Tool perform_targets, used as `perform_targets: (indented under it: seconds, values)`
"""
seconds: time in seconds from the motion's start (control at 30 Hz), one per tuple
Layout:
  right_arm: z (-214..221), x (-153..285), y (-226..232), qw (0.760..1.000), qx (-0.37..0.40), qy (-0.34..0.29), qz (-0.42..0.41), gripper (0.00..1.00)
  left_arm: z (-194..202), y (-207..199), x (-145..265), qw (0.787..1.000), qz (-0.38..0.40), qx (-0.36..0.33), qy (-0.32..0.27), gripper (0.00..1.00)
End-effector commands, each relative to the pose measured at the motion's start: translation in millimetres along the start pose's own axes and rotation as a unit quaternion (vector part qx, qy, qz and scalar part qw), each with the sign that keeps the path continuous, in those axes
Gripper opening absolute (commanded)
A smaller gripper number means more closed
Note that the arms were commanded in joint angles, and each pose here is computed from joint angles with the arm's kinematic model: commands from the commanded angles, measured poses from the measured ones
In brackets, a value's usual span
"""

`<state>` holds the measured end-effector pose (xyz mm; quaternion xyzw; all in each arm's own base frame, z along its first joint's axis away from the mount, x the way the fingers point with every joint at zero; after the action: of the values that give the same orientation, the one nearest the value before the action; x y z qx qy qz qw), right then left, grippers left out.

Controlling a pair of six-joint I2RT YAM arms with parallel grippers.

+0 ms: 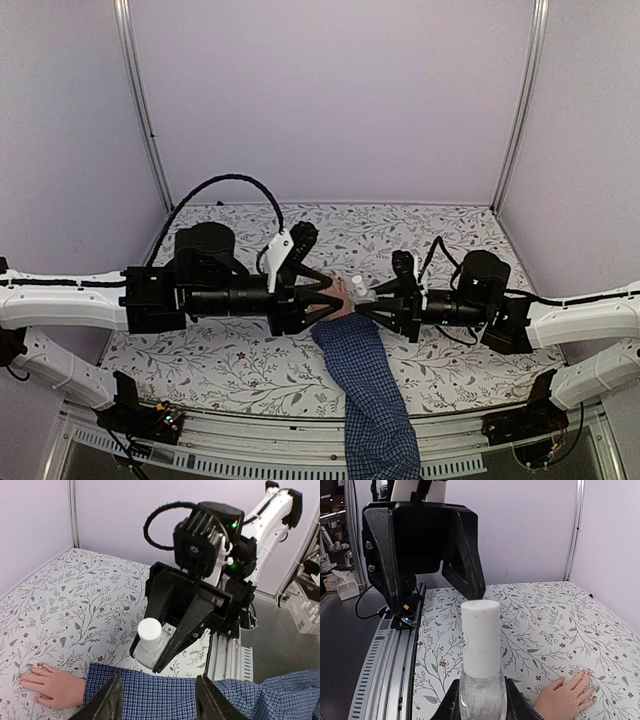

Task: Paint the nails
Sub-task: Close the nail polish bottle, then screw the nail polish bottle.

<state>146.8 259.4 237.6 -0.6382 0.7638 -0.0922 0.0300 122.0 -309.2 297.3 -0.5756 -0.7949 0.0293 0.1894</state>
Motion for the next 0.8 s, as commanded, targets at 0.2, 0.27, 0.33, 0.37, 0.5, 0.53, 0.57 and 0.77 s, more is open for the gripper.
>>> perform_targets:
  seconds: [0.2,0.27,0.33,0.37,0.5,0.53,0.57,0.77]
  values:
    - [-12,-4,-17,0.993,-0.067,-0.012,0.097,0.0,-34,3,8,0.991,-0.029,0.038,-0.121,0.52]
    - [-15,-6,-19,0.992,-0.072,-0.017,0.101,0.0,-37,7,-2,0.991,-0.049,0.042,-0.12,0.51]
    - [-16,-8,-20,0.992,-0.075,-0.017,0.101,0.0,-42,8,-10,0.99,-0.058,0.046,-0.119,0.5]
    - [-16,-8,-21,0.992,-0.077,-0.017,0.102,0.0,-44,9,-13,0.989,-0.063,0.05,-0.121,0.49]
    - [-18,-10,-22,0.991,-0.078,-0.018,0.103,0.0,-47,13,-23,0.987,-0.079,0.066,-0.121,0.47]
    - [-19,-10,-21,0.992,-0.077,-0.018,0.102,0.0,-49,14,-24,0.987,-0.081,0.069,-0.123,0.46]
    - [-19,-10,-21,0.992,-0.077,-0.018,0.102,0.0,-50,15,-26,0.986,-0.081,0.074,-0.125,0.46]
    - [-22,-11,-20,0.992,-0.072,-0.014,0.104,0.0,-52,19,-40,0.987,-0.071,0.089,-0.116,0.42]
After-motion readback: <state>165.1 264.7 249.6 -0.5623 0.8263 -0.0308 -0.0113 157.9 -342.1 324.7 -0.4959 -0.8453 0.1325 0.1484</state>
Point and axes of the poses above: each gripper's point midway between its finger pads, its own x axis back along the fingers, its own y axis along the line the jaws close on, z = x × y, the point moved 10 cm from there along x, back along the fingers, and after that the axes turned 8 degrees about x, right-handed, at the moved point
